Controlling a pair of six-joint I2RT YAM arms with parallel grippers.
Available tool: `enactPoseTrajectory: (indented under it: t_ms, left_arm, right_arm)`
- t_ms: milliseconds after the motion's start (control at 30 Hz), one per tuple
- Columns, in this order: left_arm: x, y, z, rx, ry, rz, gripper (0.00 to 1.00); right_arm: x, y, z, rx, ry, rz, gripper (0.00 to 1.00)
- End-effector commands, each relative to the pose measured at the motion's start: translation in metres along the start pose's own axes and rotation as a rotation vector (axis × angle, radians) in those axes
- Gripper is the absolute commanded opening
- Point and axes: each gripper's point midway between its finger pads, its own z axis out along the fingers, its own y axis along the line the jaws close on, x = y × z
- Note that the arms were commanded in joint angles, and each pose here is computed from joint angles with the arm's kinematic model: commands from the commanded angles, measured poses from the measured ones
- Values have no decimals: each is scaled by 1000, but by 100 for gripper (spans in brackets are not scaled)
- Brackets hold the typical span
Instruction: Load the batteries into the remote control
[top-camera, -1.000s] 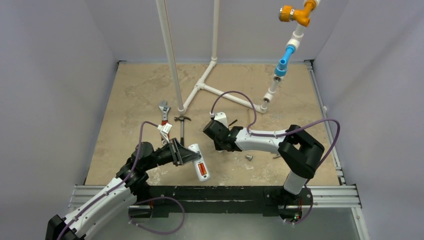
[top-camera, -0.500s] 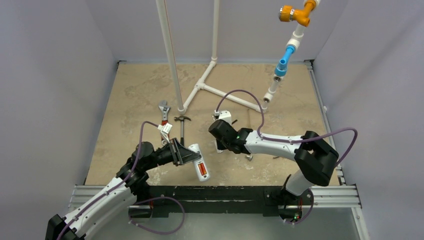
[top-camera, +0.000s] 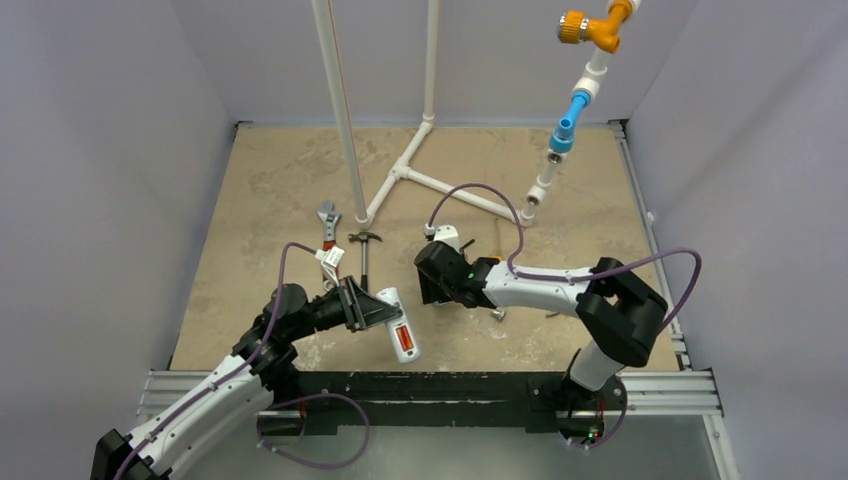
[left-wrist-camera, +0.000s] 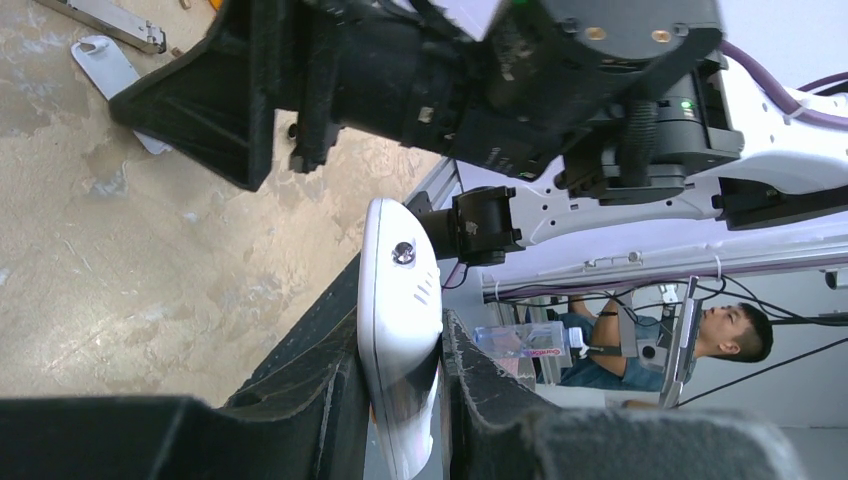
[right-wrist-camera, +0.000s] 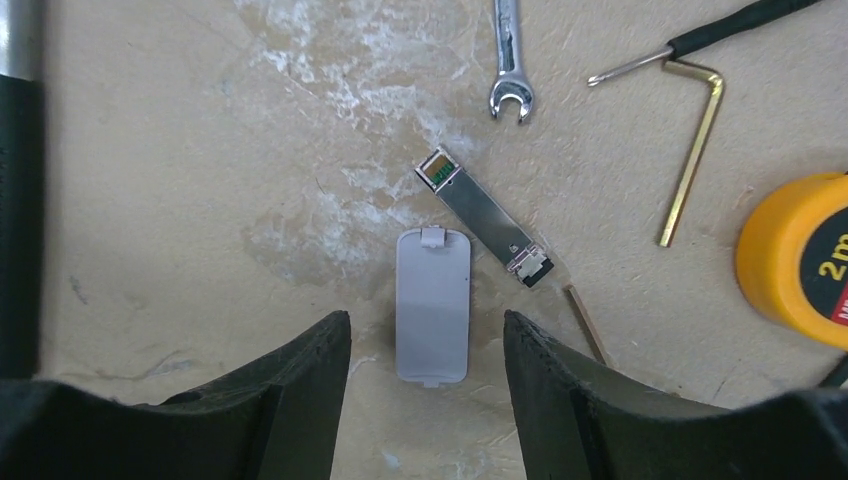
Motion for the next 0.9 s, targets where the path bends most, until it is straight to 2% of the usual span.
enactPoseTrajectory:
  t_ms: [0, 233, 367, 467, 867]
  left_arm:
    - [-8, -19, -2, 67, -28, 52, 0]
    - [-7, -17, -2, 59, -27, 52, 0]
    - [-8, -17, -2, 62, -26, 50, 0]
    - [-8, -17, -1, 63, -25, 50, 0]
    - [-8, -18, -2, 64, -28, 50, 0]
  right_arm:
    - [-6, 17, 5, -38, 12, -11, 56]
    - [2, -1, 12, 75, 52, -54, 41]
    - [6, -8, 13, 107, 70, -71, 30]
    - [6, -10, 12, 118, 68, -68, 25]
    - [-28, 9, -16, -24, -75, 27, 22]
